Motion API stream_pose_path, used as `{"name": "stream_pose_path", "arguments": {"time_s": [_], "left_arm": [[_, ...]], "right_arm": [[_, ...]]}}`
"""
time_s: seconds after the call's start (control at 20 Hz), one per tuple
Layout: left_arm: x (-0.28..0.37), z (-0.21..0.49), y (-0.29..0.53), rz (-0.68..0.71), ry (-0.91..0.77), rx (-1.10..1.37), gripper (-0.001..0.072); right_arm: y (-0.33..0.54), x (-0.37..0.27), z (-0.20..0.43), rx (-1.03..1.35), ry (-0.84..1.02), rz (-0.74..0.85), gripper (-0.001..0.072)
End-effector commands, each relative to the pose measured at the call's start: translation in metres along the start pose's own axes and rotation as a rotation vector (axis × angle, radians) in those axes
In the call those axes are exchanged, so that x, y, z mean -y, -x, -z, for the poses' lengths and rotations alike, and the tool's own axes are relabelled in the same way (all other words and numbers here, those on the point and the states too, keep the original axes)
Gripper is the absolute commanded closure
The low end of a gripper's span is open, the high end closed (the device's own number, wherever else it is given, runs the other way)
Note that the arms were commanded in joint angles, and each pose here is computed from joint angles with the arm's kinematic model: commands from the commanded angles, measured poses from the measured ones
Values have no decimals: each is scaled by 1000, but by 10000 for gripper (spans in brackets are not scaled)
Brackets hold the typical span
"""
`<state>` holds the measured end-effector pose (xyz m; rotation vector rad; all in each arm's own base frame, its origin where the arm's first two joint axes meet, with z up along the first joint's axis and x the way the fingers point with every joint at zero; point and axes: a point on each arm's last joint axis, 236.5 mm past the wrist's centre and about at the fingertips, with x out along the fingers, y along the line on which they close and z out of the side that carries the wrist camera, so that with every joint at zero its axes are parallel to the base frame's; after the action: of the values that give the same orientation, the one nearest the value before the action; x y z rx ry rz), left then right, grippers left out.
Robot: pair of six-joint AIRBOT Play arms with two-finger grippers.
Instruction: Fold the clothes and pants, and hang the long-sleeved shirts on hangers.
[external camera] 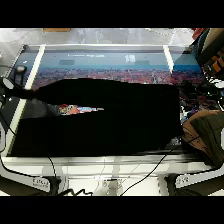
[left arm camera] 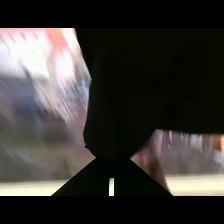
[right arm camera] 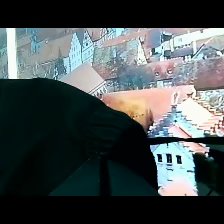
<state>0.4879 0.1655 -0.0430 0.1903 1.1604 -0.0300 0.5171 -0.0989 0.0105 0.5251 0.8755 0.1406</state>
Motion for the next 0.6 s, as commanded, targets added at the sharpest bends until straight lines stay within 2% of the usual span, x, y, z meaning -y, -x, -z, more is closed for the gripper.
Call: {"name": "stream_pose_path", "arguments": {"time_s": [0.0,0.35,0.55], "left_arm": [[2,54,-25,45,-18,-205,695],[-31,8,-25,-93,-38,-8,696],[-49,1,-23,-159,-70,21,695]], "right_arm": [[0,0,-1,2,4,5,689],[0,6,3,-12,24,29,689],[0,9,4,-18,33,40,689]]}}
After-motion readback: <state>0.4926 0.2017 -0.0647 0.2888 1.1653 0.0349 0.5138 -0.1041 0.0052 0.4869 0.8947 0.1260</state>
